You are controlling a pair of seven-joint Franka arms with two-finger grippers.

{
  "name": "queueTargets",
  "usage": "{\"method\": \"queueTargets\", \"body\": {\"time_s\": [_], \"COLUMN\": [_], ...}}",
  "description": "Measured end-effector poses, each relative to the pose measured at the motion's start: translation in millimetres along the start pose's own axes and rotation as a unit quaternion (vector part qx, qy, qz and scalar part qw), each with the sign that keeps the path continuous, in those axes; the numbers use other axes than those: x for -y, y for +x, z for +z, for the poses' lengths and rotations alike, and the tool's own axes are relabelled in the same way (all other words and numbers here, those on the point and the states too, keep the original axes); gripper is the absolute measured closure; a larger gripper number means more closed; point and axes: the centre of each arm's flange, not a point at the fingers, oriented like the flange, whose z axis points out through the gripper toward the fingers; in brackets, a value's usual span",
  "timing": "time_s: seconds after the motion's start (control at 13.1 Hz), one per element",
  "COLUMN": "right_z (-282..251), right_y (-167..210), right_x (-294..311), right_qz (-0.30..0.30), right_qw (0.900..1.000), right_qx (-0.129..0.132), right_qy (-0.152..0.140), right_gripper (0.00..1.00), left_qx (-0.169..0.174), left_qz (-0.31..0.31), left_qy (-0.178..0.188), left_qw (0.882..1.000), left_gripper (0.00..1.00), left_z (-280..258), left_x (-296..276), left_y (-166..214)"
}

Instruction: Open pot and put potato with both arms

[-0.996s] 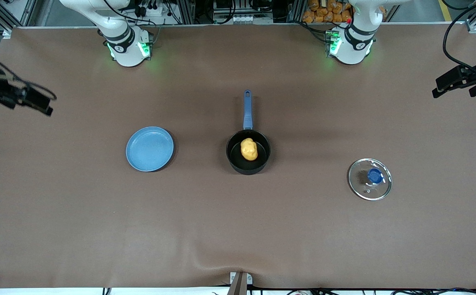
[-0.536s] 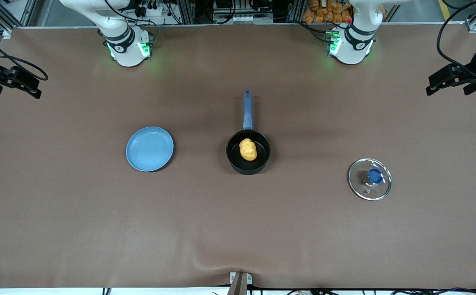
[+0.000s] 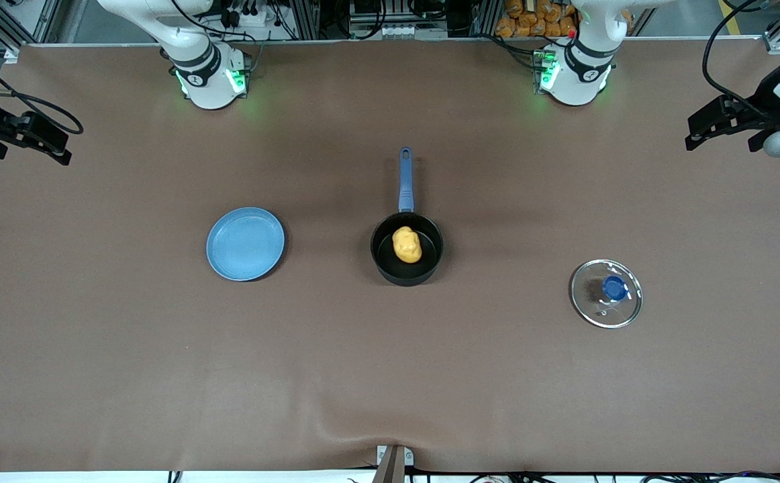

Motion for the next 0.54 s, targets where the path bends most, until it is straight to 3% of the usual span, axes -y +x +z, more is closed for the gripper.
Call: {"method": "queueTargets", "body": {"time_s": [0.54], "right_z": [1.0], "right_y": [0.0], "right_x": [2.9], "right_qz": [-0.003], "right_qw": [1.000], "right_qx": [0.002], "right_qy": [0.000], "right_gripper": [0.00], "left_qx": [0.001], "left_qz": [-0.003], "left_qy": [0.000], "left_qw": [1.000], "left_gripper": [0.00], "left_z": [1.3], "left_x": [4.0], "left_y": [2.3]}}
